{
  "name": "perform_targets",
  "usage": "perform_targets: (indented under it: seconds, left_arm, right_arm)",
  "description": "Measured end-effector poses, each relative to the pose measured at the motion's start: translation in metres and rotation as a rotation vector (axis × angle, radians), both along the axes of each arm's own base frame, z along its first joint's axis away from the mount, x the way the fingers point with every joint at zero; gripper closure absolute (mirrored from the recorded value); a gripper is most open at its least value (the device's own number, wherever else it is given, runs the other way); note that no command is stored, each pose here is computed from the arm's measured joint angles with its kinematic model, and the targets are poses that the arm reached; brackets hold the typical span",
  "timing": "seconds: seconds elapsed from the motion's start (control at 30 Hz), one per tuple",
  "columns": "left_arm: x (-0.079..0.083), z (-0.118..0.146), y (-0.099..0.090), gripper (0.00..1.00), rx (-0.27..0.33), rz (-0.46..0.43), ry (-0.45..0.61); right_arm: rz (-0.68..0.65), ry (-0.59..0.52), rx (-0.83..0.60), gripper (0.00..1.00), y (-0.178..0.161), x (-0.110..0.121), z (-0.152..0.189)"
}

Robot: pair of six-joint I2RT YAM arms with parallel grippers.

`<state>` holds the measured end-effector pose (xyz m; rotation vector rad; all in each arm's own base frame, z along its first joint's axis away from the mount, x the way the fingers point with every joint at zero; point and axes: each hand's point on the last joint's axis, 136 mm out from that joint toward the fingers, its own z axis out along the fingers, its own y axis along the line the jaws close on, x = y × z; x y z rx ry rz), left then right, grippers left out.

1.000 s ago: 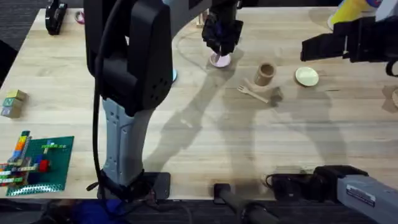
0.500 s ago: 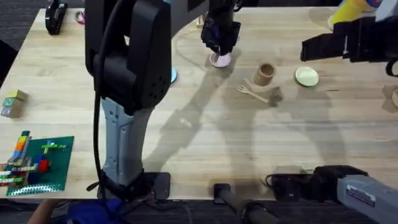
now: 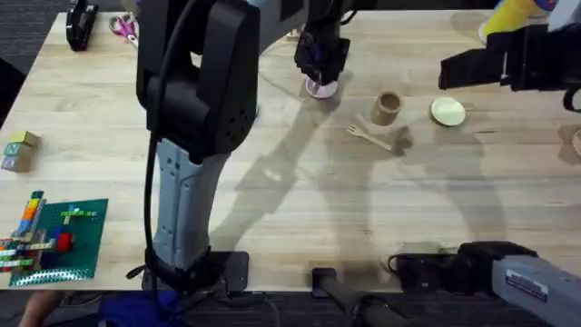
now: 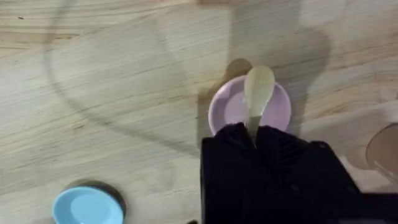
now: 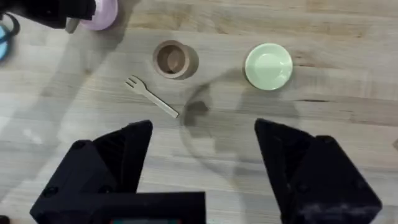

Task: Pick up a utensil and set it on the pink plate, then put the other utensil in the container.

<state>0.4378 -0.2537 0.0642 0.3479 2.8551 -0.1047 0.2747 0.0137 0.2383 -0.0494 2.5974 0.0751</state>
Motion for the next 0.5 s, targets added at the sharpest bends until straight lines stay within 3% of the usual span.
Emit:
perform_targets:
  seconds: [0.13,0.27,0.5]
  left_arm:
    - [0.0001,0.0,0.0,0.933,0.0,-0.001,-0.001]
    - [0.0004,0.0001,-0.0003,0.676,0.0,-0.004,-0.002]
    - [0.0018,0.0006,-0.0011,0.379,-0.003,-0.005,-0.008]
  right_arm:
    - [0.0,0.0,0.0,0.004,0.0,0.0,0.0]
    - [0.0,0.0,0.0,0.004,0.0,0.0,0.0]
    - [0.0,0.0,0.0,0.003,0.0,0.0,0.0]
